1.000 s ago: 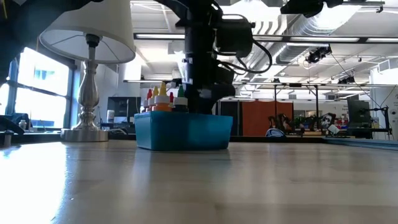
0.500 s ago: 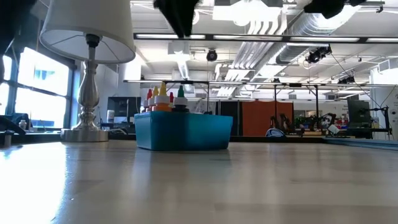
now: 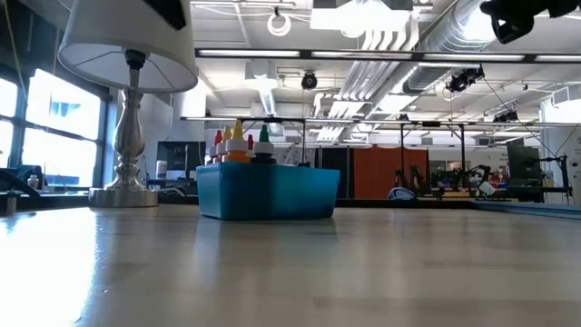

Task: Pick & Place food coloring
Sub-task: Return to Home Position

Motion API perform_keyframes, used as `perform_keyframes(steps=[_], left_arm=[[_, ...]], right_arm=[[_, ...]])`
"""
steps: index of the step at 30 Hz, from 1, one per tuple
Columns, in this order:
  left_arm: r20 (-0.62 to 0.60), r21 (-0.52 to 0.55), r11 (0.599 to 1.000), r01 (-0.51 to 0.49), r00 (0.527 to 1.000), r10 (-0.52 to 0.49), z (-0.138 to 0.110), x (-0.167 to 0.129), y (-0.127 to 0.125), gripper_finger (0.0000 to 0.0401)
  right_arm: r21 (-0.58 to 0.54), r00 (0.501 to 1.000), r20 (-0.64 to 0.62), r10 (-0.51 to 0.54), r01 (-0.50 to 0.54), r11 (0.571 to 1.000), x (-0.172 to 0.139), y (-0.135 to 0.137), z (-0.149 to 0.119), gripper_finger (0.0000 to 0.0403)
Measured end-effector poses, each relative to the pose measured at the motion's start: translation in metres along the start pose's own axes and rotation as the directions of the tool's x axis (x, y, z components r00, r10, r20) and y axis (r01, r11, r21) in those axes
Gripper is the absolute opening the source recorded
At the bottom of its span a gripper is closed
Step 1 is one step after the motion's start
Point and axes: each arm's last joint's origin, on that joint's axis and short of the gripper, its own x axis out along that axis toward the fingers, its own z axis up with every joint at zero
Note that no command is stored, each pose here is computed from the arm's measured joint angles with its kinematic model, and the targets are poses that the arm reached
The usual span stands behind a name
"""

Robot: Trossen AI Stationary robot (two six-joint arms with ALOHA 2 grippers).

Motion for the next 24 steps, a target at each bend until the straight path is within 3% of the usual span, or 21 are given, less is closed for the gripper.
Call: perform_keyframes(steps=[3, 5, 9, 11, 17, 24], left_arm=[[0.127, -0.063, 0.988, 0.139, 0.983, -0.131, -0.042, 0.01, 0.009, 0.0161], [0.21, -0.067, 0.962, 0.266, 0.946, -0.247, -0.071, 0.021, 0.014, 0.0161], [0.412, 0.022, 0.885, 0.465, 0.802, -0.432, -0.117, 0.046, 0.019, 0.0161], [0.485, 0.07, 0.867, 0.494, 0.742, -0.462, -0.137, 0.058, 0.021, 0.0161], [0.597, 0.078, 0.847, 0.525, 0.656, -0.462, -0.185, 0.082, 0.032, 0.0161], [0.696, 0.17, 0.854, 0.491, 0.554, -0.457, -0.207, 0.094, 0.035, 0.0161]], right_arm=[[0.007, 1.0, 0.01, 0.012, -0.012, 1.0, 0.008, 0.003, -0.015, 0.0135], [-0.006, 1.0, -0.006, 0.011, -0.011, 1.0, 0.013, 0.004, -0.026, 0.0135], [-0.025, 1.0, -0.025, 0.009, -0.01, 1.0, 0.024, 0.007, -0.043, 0.0135], [-0.023, 1.0, -0.016, 0.01, -0.01, 1.0, 0.026, 0.007, -0.046, 0.0135], [-0.06, 1.0, 0.026, 0.015, -0.013, 0.998, 0.024, 0.007, -0.043, 0.0135], [-0.083, 0.987, 0.068, 0.144, -0.138, 0.987, 0.018, 0.009, -0.04, 0.0135]])
